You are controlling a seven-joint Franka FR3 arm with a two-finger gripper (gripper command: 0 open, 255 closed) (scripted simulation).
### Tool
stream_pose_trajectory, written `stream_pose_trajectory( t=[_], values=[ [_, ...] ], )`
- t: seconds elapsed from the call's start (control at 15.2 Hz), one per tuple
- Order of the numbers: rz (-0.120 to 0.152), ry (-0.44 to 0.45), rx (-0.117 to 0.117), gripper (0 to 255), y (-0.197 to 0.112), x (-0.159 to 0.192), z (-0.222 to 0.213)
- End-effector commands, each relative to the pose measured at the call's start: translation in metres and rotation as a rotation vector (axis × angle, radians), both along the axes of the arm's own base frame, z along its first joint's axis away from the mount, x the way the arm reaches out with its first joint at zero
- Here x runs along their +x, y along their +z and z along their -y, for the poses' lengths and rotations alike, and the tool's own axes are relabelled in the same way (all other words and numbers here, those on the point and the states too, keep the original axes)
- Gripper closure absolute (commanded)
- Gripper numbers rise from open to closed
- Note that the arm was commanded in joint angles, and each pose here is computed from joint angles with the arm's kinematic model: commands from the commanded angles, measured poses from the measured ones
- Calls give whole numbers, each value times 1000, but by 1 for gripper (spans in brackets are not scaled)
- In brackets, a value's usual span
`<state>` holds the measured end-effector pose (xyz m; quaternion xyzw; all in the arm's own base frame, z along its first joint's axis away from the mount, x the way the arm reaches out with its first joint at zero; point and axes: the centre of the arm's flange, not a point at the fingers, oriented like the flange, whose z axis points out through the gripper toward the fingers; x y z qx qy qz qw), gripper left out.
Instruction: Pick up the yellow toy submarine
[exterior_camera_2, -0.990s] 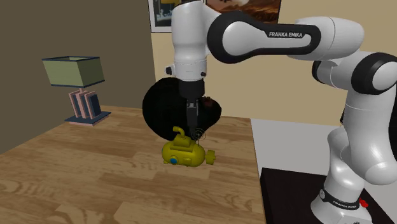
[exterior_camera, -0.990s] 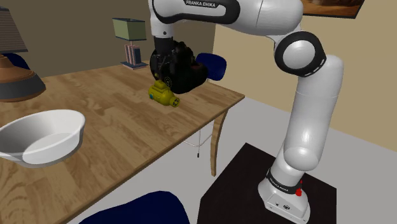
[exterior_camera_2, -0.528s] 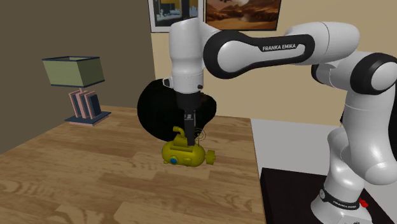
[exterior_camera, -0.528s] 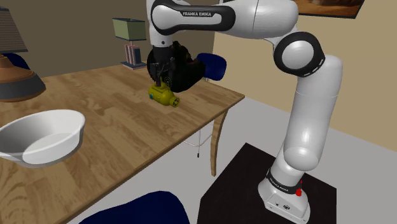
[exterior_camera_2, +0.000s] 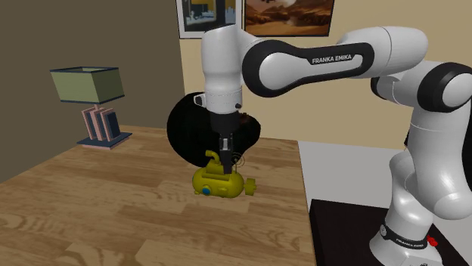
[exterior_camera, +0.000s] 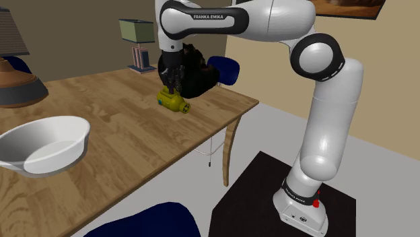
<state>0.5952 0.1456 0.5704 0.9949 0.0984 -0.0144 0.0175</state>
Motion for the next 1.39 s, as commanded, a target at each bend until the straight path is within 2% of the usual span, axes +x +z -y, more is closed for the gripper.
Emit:
stream_pose_trajectory(
  t=[0.0,0.2,1.19,1.32],
  values=[
    [-2,0,0,255,-1,0,0],
    [-2,0,0,255,0,0,0],
    [-2,0,0,255,79,0,0],
    [-2,0,0,255,80,0,0]
  ],
)
